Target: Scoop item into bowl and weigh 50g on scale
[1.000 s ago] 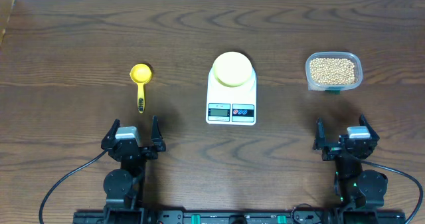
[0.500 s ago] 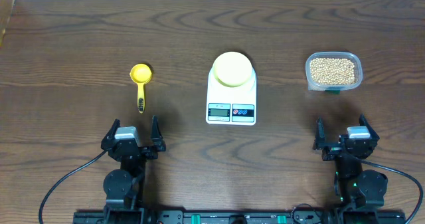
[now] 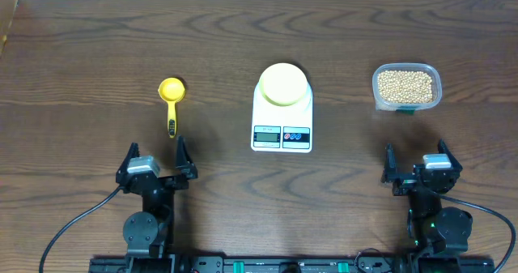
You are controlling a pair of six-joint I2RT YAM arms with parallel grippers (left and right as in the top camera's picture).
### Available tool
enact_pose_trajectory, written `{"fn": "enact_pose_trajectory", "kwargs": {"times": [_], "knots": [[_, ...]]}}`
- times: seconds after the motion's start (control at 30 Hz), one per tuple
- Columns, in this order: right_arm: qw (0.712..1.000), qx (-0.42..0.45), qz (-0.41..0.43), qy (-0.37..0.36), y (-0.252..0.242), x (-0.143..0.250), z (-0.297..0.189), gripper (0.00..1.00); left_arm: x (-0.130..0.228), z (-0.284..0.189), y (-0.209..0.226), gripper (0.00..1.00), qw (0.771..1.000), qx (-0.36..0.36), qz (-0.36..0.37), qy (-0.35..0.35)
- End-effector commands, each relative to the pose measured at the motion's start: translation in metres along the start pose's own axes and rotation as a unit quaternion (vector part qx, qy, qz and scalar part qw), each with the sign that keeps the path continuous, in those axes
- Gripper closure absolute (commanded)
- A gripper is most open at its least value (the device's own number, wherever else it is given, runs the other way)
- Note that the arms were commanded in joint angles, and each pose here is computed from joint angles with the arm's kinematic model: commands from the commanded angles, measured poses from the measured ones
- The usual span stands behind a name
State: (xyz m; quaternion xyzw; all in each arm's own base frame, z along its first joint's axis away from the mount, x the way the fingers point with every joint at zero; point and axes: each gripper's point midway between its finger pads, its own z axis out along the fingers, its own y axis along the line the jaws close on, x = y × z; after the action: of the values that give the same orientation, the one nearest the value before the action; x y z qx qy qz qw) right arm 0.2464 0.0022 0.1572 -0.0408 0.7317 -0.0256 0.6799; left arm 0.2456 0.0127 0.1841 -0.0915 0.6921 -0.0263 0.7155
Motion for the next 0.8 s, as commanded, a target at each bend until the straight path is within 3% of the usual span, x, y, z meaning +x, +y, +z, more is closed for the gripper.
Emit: {"fn": "enact_pose_trajectory", "kwargs": {"times": [0.0,0.27,0.5,0.77], "knots": [[1.000,0.003,-0.005,0.001,-0.001,0.001,0.000,0.01,-0.040,-0.005,0.010,0.02,0.998,-0.038,-0.013,-0.042],[1.000,0.003,-0.005,0.001,-0.001,0.001,0.000,0.01,-0.089,0.008,0.005,0.02,0.998,-0.058,-0.009,-0.023],[1.000,0.003,-0.005,0.001,-0.001,0.001,0.000,0.01,-0.111,0.063,-0.006,0.02,0.992,-0.079,0.016,0.098],[1.000,0.003,-0.005,0.001,-0.001,0.001,0.000,0.01,-0.120,0.135,0.002,0.03,0.956,-0.123,0.019,0.267]]}}
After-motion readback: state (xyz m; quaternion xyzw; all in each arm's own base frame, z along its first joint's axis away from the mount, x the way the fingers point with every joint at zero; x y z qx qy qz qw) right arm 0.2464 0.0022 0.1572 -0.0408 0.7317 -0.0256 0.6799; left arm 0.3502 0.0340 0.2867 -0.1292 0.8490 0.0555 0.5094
